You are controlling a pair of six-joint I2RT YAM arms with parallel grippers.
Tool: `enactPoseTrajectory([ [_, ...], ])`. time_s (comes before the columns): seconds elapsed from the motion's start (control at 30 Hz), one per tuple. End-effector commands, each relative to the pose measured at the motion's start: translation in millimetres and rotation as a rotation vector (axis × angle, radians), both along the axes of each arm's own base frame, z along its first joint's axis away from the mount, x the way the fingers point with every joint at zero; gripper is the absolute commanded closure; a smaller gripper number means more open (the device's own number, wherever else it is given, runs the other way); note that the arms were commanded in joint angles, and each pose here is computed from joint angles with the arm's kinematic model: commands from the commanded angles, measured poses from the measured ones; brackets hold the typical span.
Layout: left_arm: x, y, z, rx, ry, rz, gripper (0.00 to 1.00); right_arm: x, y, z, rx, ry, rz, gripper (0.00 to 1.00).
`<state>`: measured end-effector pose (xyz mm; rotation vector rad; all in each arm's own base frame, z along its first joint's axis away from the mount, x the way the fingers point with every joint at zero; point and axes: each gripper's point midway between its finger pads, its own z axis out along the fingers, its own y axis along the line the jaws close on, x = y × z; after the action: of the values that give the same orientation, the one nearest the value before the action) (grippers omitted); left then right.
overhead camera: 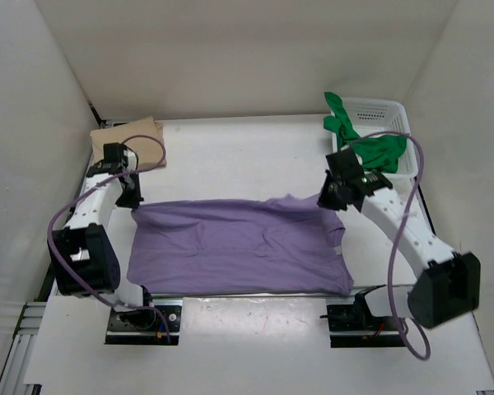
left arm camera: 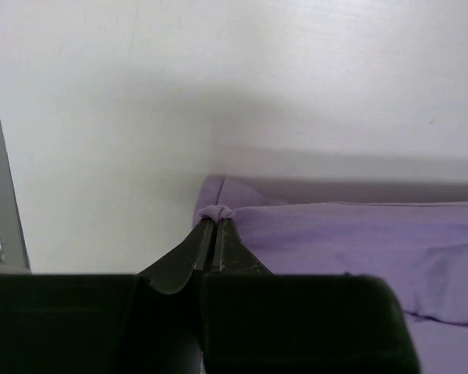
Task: Fold and stack the t-shirts
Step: Grap the side of the flattened tshirt furthest away from the robot with both arms, then fold the other side of the tshirt into a rectangle
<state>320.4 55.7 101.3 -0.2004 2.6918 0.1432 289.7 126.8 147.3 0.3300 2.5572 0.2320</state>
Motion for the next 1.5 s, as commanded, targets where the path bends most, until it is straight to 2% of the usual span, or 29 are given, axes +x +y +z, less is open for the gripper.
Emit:
enactPoseTrajectory([
  [0.0,-22.6,6.7,-7.9,0.067,0.028,0.019,0.9,-24.9,-7.9,-6.1,0.015,-0.004,-0.039,1.0],
  [0.13,-39.6,8.4,-17.4,0.083,0.059,0.027,0.9,-47.9,-24.9,-14.2,-0.007,-0.011,-0.074,1.0],
  [0.53,-30.7,-4.5,6.8,0.117,-0.033,-0.02,0.9,-61.8,-62.3,-12.9,-0.036,-0.037,-0.195,1.0],
  [0.77,12.6,-10.1,39.7,0.114,-0.148,-0.037,0.9,-38.7,-63.4,0.2,-0.011,-0.073,-0.198,1.0],
  [0.93,24.2,-7.9,55.0,0.125,-0.187,-0.03,0.9,-31.9,-71.3,7.7,-0.034,-0.094,-0.212,1.0],
  [1.1,-3.6,-14.4,33.9,0.13,-0.137,-0.05,0.9,-40.0,-61.6,-0.7,0.01,-0.059,-0.175,1.0],
  [1.23,-39.2,-14.8,1.3,0.127,-0.053,-0.056,0.9,-57.6,-55.4,-22.7,0.031,-0.001,-0.173,1.0],
  [1.47,-78.9,-13.2,-25.0,0.135,0.006,-0.054,0.9,-88.6,-61.4,-49.9,0.023,0.062,-0.191,1.0],
])
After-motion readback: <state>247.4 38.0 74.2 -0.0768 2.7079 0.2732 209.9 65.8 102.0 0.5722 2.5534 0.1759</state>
